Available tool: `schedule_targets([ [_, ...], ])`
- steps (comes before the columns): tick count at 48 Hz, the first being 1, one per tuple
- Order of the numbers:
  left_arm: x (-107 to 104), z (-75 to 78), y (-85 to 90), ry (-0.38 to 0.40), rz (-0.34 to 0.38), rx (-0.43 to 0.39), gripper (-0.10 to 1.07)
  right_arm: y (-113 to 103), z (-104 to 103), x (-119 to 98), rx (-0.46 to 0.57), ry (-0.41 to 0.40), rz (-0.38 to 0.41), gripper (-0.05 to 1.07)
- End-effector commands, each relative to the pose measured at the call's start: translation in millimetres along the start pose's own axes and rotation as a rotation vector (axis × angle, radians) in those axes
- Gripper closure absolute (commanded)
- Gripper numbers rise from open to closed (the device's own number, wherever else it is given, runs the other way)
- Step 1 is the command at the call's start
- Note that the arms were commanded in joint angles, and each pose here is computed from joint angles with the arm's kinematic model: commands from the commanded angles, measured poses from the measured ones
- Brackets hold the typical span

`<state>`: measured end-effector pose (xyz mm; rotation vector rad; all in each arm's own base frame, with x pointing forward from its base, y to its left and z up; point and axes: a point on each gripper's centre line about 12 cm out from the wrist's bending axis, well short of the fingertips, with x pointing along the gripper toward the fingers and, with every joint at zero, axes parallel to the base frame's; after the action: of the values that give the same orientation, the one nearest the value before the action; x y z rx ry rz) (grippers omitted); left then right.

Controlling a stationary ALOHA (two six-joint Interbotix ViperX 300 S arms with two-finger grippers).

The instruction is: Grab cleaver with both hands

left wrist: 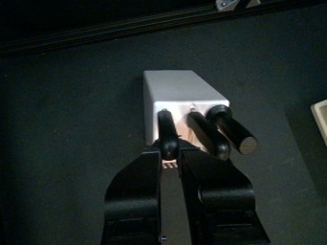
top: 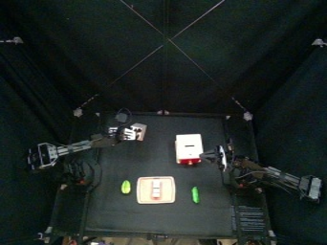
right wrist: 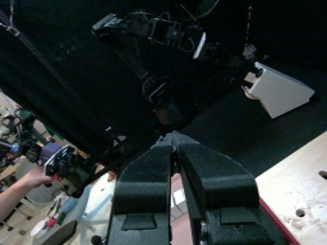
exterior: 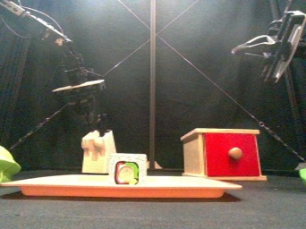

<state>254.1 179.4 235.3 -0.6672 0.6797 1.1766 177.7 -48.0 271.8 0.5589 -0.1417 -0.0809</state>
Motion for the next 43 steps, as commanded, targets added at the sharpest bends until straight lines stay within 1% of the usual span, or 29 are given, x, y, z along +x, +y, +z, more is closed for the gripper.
schedule_targets([
  [1, -5.5, 4.4, -0.5, 0.0, 0.006, -0.025, 0.57, -0.6, 1.6, 2.1, 0.003, 0.0, -0.002, 0.56],
  [5, -8.7, 3.2, -0.3, 0.008, 0.025, -0.039, 0.57, -0.6, 1.6, 2.1, 0.003, 0.0, -0.002, 0.56],
  [12, -15.7, -0.1, -3.1, 0.012, 0.045, -0.024, 0.58, -0.6, 1.6, 2.1, 0.003, 0.0, -0.002, 0.56],
  [22, -28.8, -0.1, -10.9, 0.001, 0.011, -0.019, 0.58, -0.6, 1.6, 2.1, 0.003, 0.0, -0.002, 0.56],
  [31, -43.6, 1.8, -18.7, -0.013, -0.033, -0.018, 0.58, -0.4, 1.6, 2.1, 0.003, -0.001, -0.001, 0.56],
  [43, -60.3, 3.8, -20.2, -0.018, -0.024, -0.013, 0.58, -0.6, 1.6, 2.1, 0.003, 0.0, -0.002, 0.56],
])
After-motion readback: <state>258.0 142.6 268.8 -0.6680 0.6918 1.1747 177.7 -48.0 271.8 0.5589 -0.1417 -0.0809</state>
